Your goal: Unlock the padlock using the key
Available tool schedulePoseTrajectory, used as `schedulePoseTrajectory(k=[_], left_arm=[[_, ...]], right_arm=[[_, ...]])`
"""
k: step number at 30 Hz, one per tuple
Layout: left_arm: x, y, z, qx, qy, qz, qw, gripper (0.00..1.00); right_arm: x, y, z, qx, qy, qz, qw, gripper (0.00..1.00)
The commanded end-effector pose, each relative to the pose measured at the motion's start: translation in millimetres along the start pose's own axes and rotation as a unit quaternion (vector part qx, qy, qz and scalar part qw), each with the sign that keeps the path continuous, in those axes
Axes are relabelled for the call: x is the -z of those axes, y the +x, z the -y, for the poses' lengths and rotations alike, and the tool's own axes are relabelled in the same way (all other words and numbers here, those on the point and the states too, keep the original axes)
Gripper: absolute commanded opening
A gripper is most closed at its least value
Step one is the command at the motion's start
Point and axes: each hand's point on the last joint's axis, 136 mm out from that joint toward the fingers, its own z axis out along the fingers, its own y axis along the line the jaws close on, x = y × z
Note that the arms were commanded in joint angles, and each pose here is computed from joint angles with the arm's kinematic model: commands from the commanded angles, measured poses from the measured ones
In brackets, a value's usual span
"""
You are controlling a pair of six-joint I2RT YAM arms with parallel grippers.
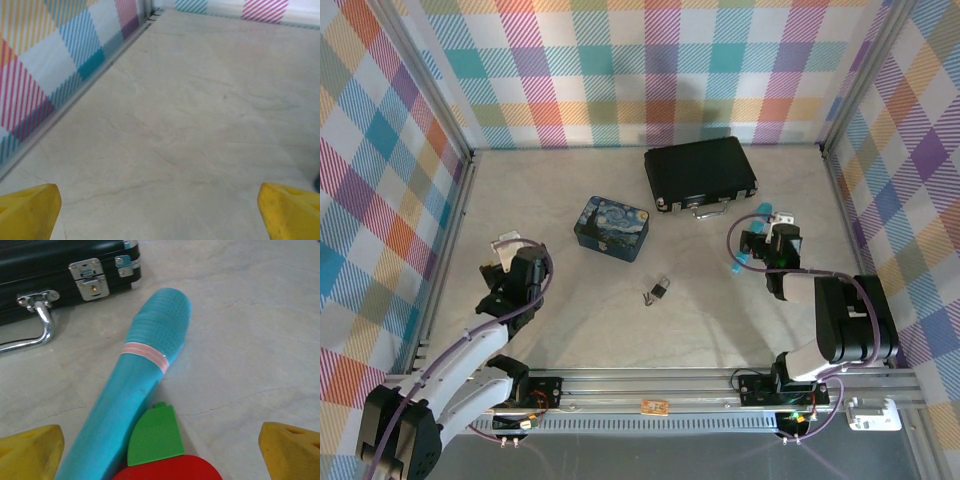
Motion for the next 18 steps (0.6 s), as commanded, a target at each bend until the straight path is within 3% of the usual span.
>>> schedulePoseTrajectory(k=[1,6,9,10,18], left_arm=[[-7.2,-11.3,-10.0,0.003,-0.034,0.058,0.998,1.0],[-28.9,-1.2,10.6,-0.032,0.003,0.075,0.997,1.0],[-40.7,2.6,25.4,-0.038,0.039,0.075,0.996,1.0],[-43.1,2.3,29.8,-0.042,0.047,0.073,0.995,1.0],[-64.2,-5.2,56.8,-0.023,0.117,0.096,0.988,1.0]], right_arm=[[3.0,-31.8,-11.4,0.007,-0.035,0.066,0.997,0.99],[2.8,-30.3,-13.9,0.007,-0.043,0.063,0.997,0.99],[5.0,-24.3,-7.8,-0.003,-0.037,0.096,0.995,0.99],[4.8,-22.3,-6.8,-0.007,-0.036,0.079,0.996,0.99],[4.7,-23.9,-8.8,-0.001,-0.041,0.085,0.996,0.99]])
